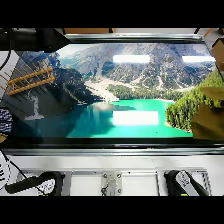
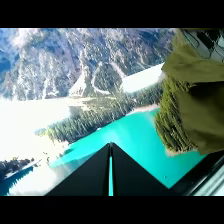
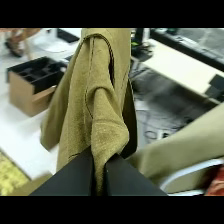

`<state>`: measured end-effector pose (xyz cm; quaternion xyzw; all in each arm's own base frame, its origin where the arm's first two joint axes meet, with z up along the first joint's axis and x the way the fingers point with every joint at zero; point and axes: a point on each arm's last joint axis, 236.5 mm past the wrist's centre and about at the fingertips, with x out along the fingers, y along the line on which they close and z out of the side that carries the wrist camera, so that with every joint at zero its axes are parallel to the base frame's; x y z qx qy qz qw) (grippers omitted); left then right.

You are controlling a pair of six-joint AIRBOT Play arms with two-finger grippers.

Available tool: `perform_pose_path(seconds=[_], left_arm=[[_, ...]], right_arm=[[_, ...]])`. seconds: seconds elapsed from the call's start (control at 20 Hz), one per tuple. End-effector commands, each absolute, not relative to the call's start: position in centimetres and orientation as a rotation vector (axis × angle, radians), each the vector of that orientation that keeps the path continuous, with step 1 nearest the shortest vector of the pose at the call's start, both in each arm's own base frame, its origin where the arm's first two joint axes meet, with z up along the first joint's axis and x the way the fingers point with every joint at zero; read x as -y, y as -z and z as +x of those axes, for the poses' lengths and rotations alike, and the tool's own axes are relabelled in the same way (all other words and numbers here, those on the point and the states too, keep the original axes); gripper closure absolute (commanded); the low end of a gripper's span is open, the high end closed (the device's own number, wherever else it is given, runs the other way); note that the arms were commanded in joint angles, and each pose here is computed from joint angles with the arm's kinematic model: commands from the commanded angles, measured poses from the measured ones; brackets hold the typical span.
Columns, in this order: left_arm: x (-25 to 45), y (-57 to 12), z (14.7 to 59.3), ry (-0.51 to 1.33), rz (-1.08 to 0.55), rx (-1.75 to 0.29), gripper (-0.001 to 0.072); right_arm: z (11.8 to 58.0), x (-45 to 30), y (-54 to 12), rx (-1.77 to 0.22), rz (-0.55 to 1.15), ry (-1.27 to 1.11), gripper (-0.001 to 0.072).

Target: Fold the clothes and pants, and hang the long-sleeved shirts on hangers.

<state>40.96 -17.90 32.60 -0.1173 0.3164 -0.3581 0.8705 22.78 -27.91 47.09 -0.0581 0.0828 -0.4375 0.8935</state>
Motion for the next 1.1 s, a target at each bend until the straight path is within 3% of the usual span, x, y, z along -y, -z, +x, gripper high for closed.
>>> perform_pose_path(seconds=[0.0, 0.7, 1.05], left_arm=[[19.3, -30.9, 41.1, 0.786, -0.232, -0.712, 0.0696], [19.4, -30.8, 41.1, 0.788, -0.234, -0.715, 0.0696], [19.4, -30.8, 41.1, 0.788, -0.234, -0.715, 0.0696]], right_arm=[[20.2, 29.9, -49.3, -0.152, -0.155, 1.049, 0.07], [19.1, 29.1, -52.3, -0.047, -0.179, 1.07, 0.0699], [16.0, 25.7, -55.0, 0.063, -0.165, 1.074, 0.0698]])
